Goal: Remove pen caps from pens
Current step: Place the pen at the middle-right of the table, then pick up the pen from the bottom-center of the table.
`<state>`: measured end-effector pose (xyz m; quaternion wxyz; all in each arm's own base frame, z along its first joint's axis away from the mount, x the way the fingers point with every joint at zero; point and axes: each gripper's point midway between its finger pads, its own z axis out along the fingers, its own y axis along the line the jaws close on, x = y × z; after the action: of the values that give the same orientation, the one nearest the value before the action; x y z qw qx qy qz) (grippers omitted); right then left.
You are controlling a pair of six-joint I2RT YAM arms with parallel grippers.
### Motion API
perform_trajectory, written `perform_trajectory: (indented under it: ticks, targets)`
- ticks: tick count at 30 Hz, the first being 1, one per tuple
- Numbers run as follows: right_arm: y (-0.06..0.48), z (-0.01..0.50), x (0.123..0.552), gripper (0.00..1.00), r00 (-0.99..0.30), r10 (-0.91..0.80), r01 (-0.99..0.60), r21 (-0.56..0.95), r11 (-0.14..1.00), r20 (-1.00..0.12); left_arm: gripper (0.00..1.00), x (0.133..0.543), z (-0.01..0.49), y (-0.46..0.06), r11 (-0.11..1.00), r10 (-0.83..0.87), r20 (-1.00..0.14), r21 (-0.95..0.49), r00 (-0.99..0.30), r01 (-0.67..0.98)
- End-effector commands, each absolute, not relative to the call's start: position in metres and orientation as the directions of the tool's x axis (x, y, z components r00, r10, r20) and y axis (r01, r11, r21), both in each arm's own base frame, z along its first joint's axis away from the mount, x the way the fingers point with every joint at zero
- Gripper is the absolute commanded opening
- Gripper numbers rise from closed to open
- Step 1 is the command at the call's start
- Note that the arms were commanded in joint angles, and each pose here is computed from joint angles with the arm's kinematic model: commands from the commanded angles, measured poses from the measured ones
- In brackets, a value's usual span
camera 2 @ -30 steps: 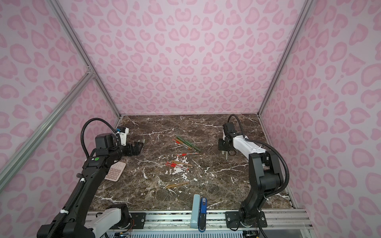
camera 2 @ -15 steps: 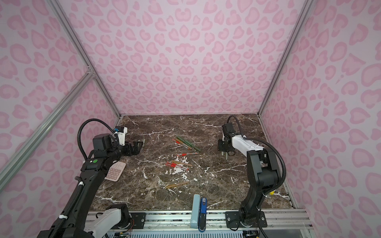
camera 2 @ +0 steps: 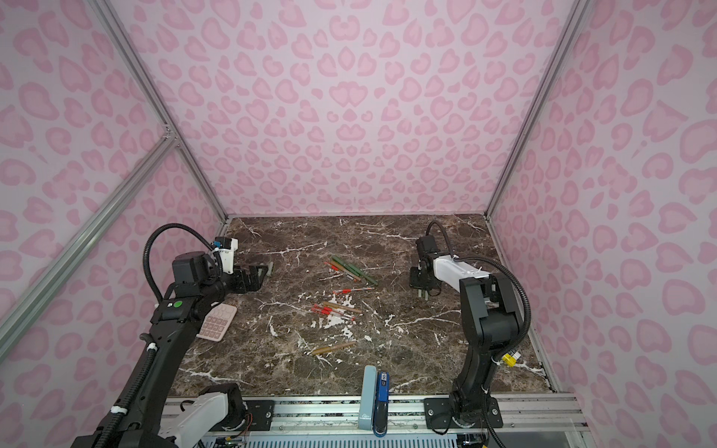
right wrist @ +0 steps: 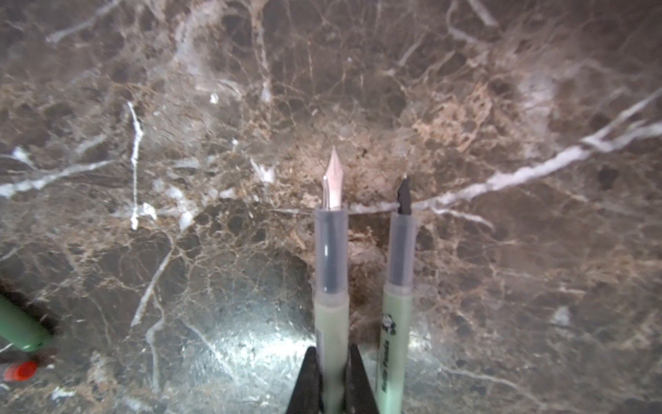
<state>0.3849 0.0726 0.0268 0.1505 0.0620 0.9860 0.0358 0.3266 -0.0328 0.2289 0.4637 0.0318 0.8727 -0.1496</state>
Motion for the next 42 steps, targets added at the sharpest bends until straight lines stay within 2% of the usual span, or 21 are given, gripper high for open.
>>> perform_trajectory:
  ticks: [1, 6, 13, 19, 22, 26, 30, 34, 38, 42]
  targets:
    - [0.068, 0.021, 0.382, 0.16, -0.947, 0.132, 0.124, 0.045, 0.991, -0.292, 0.98, 0.330, 0.234, -0.033, 0.953, -0.072, -0.838, -0.218, -0.541, 0.211]
    - [0.073, 0.030, 0.381, 0.28, -0.946, 0.121, 0.111, 0.051, 0.993, -0.302, 0.98, 0.330, 0.234, -0.034, 0.951, -0.076, -0.834, -0.226, -0.547, 0.213]
    - [0.083, 0.076, 0.375, 0.34, -0.923, 0.077, 0.061, 0.055, 0.997, -0.376, 0.98, 0.330, 0.235, -0.034, 0.951, -0.075, -0.835, -0.224, -0.545, 0.214]
    - [0.131, 0.112, 0.345, 0.43, -0.888, -0.093, -0.155, 0.104, 0.982, -0.450, 0.98, 0.332, 0.233, -0.034, 0.951, -0.077, -0.831, -0.227, -0.552, 0.209]
    - [0.168, 0.122, 0.322, 0.47, -0.840, -0.242, -0.338, 0.120, 0.934, -0.486, 0.98, 0.334, 0.231, -0.034, 0.951, -0.077, -0.832, -0.227, -0.550, 0.210]
    - [0.215, 0.125, 0.285, 0.50, -0.728, -0.447, -0.575, 0.110, 0.811, -0.520, 0.98, 0.335, 0.229, -0.034, 0.949, -0.086, -0.821, -0.240, -0.565, 0.203]
    - [0.247, 0.127, 0.257, 0.52, -0.598, -0.575, -0.735, 0.095, 0.672, -0.558, 0.98, 0.337, 0.228, -0.033, 0.951, -0.082, -0.825, -0.232, -0.560, 0.203]
    - [0.281, 0.126, 0.219, 0.53, -0.340, -0.727, -0.904, -0.006, 0.428, -0.597, 0.98, 0.335, 0.230, -0.030, 0.953, -0.085, -0.820, -0.233, -0.567, 0.193]
    - [0.304, 0.113, 0.192, 0.52, -0.140, -0.800, -0.971, -0.077, 0.226, -0.584, 0.98, 0.337, 0.228, -0.029, 0.955, -0.084, -0.828, -0.226, -0.555, 0.192]
    - [0.315, 0.092, 0.187, 0.50, -0.092, -0.854, -0.984, -0.082, 0.156, -0.513, 0.98, 0.335, 0.231, -0.029, 0.954, -0.088, -0.823, -0.232, -0.561, 0.191]
